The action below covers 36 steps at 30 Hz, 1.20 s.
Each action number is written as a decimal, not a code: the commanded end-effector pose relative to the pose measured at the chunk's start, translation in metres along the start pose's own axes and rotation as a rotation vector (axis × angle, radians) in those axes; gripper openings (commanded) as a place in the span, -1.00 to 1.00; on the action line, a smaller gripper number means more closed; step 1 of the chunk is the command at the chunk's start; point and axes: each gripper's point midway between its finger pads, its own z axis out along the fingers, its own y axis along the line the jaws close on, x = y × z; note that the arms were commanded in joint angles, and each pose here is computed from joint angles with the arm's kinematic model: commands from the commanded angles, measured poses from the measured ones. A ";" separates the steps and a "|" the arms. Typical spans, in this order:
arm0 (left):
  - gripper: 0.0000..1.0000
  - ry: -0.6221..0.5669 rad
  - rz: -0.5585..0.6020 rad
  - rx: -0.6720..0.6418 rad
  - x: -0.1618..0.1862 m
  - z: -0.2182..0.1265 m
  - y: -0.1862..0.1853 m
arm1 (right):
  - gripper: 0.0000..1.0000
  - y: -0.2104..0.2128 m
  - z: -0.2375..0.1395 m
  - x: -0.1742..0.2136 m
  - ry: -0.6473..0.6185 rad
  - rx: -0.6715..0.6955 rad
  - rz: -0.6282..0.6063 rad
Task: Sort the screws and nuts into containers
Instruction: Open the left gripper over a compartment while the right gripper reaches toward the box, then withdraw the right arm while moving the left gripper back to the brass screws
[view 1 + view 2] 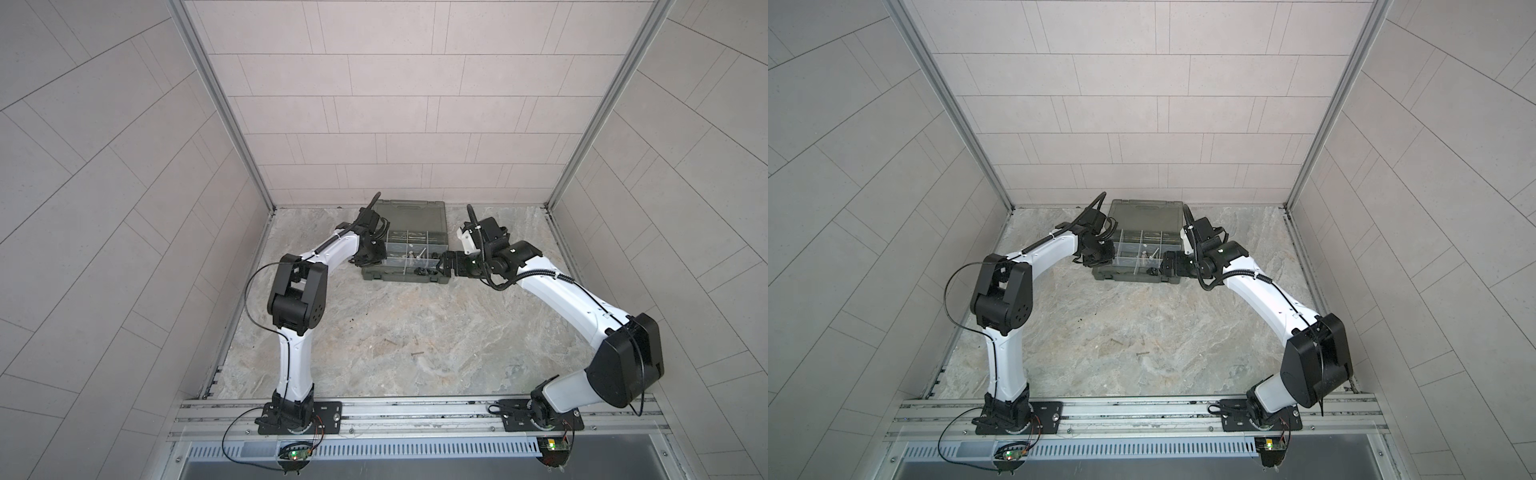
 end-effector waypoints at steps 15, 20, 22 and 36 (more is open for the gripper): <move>-0.35 -0.097 0.057 0.105 0.038 -0.084 -0.021 | 0.99 -0.002 -0.021 0.010 -0.012 0.009 -0.038; -0.24 -0.080 0.186 0.092 0.109 -0.101 -0.013 | 0.98 -0.010 -0.032 0.028 -0.001 0.026 -0.045; -0.22 -0.066 0.262 0.105 0.140 -0.105 -0.015 | 0.98 -0.015 -0.036 0.036 -0.001 0.034 -0.051; -0.21 -0.049 0.630 0.140 0.257 -0.099 -0.034 | 0.98 -0.038 -0.079 0.078 -0.034 0.077 -0.032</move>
